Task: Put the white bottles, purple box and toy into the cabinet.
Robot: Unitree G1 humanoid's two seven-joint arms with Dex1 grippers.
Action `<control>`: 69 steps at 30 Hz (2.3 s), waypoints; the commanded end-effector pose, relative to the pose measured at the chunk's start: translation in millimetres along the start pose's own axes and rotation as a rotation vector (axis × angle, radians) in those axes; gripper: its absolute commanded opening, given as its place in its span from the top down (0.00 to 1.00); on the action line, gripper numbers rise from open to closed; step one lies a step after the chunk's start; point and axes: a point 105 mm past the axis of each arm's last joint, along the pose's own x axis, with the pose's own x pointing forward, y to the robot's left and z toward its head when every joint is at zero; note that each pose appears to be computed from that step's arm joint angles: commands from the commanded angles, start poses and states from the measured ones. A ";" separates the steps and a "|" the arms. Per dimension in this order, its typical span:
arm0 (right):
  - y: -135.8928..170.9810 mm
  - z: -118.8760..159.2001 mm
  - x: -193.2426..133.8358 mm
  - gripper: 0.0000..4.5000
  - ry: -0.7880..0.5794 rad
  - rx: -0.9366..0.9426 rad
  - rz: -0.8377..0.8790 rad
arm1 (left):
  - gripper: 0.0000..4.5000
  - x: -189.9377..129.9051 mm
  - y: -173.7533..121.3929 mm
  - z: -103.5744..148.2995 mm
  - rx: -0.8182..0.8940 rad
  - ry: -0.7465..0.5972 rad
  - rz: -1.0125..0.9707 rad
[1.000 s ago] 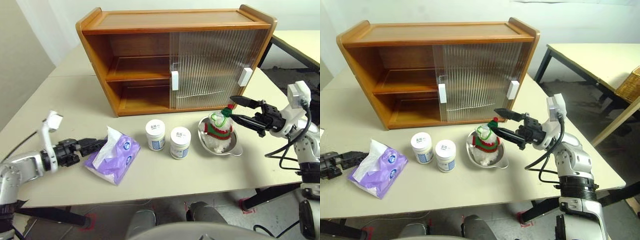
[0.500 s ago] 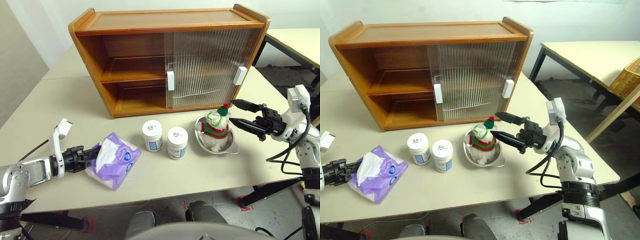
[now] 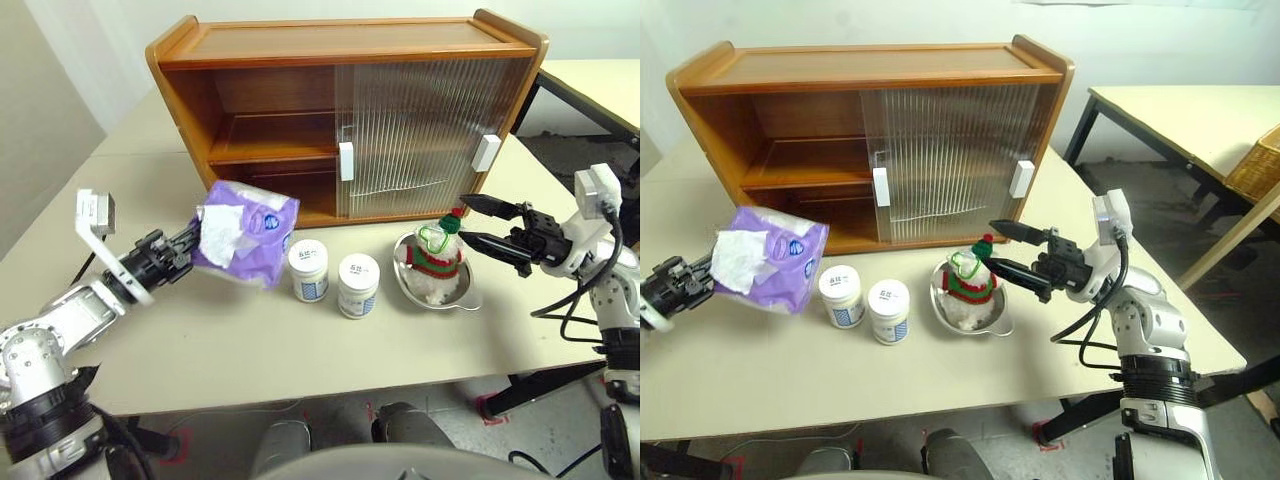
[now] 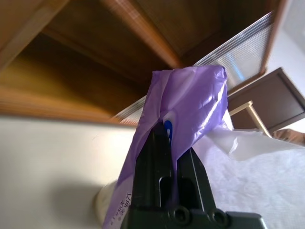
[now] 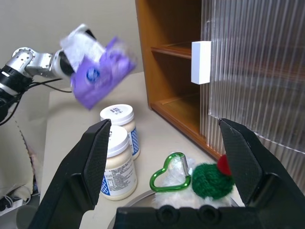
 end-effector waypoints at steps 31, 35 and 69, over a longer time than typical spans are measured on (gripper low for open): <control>7.5 2.8 14.3 0.00 -0.078 0.006 0.066 | 0.99 92.6 -23.0 54.9 -0.009 -0.431 0.276; 7.0 2.4 14.1 0.00 -0.070 0.008 0.071 | 0.99 97.5 -21.2 57.8 -0.008 -0.455 0.292; 12.8 -16.8 17.5 0.00 0.012 0.038 0.101 | 0.01 117.5 -44.9 29.6 0.334 -0.322 0.156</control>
